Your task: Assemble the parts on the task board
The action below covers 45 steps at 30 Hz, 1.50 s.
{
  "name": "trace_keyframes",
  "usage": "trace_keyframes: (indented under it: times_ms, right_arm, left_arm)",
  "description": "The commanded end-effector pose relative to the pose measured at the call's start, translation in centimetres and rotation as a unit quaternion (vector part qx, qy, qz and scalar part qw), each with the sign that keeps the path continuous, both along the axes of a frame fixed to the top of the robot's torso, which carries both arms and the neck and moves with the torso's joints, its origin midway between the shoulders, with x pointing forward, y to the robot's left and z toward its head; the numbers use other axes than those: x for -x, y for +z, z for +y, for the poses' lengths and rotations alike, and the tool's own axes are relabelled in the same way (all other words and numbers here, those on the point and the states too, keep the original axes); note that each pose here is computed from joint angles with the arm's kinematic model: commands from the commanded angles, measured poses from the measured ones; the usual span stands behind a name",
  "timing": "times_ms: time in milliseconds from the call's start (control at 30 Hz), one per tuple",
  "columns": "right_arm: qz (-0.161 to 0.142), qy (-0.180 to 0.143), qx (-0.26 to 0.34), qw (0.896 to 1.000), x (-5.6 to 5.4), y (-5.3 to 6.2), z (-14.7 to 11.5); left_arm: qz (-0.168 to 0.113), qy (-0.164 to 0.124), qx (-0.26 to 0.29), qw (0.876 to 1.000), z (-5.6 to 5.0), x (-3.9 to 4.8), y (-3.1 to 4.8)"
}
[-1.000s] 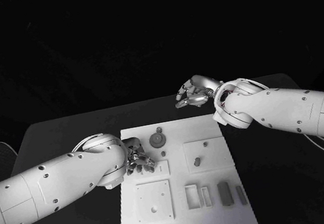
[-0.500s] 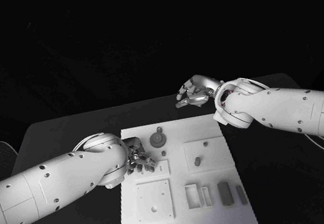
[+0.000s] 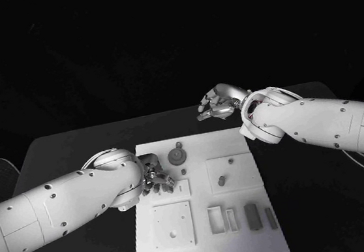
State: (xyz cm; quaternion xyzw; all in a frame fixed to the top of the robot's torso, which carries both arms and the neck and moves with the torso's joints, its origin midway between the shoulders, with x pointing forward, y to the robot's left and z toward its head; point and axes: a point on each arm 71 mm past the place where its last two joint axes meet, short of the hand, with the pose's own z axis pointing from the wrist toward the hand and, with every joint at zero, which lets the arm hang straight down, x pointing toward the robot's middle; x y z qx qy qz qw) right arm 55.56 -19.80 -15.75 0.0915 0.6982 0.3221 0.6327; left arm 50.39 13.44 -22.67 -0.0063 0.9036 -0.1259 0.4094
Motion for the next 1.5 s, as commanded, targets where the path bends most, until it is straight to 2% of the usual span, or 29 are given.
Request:
trace_keyframes:
  times_ms: [33,333,467,833,1500]
  right_arm:
    - [0.000,0.009,0.004,1.000,0.07,0.00,0.12]
    - [0.000,0.009,0.005,1.000,0.05,-0.01,0.15]
    - [0.002,0.009,0.005,1.000,0.00,-0.05,0.24]
    - [0.003,0.011,0.005,1.000,-0.05,-0.10,0.42]
    - [0.004,0.012,0.006,1.000,0.02,-0.09,0.42]
  left_arm:
    - [0.004,-0.005,-0.004,1.000,-0.21,0.04,-0.05]
    - [0.002,-0.005,0.000,1.000,-0.41,-0.08,-0.04]
    - [0.014,0.001,0.011,1.000,-0.31,-0.11,-0.15]
    - [0.018,-0.002,0.011,1.000,-0.29,-0.15,-0.19]
    - [0.017,-0.001,0.011,1.000,-0.21,-0.20,-0.18]
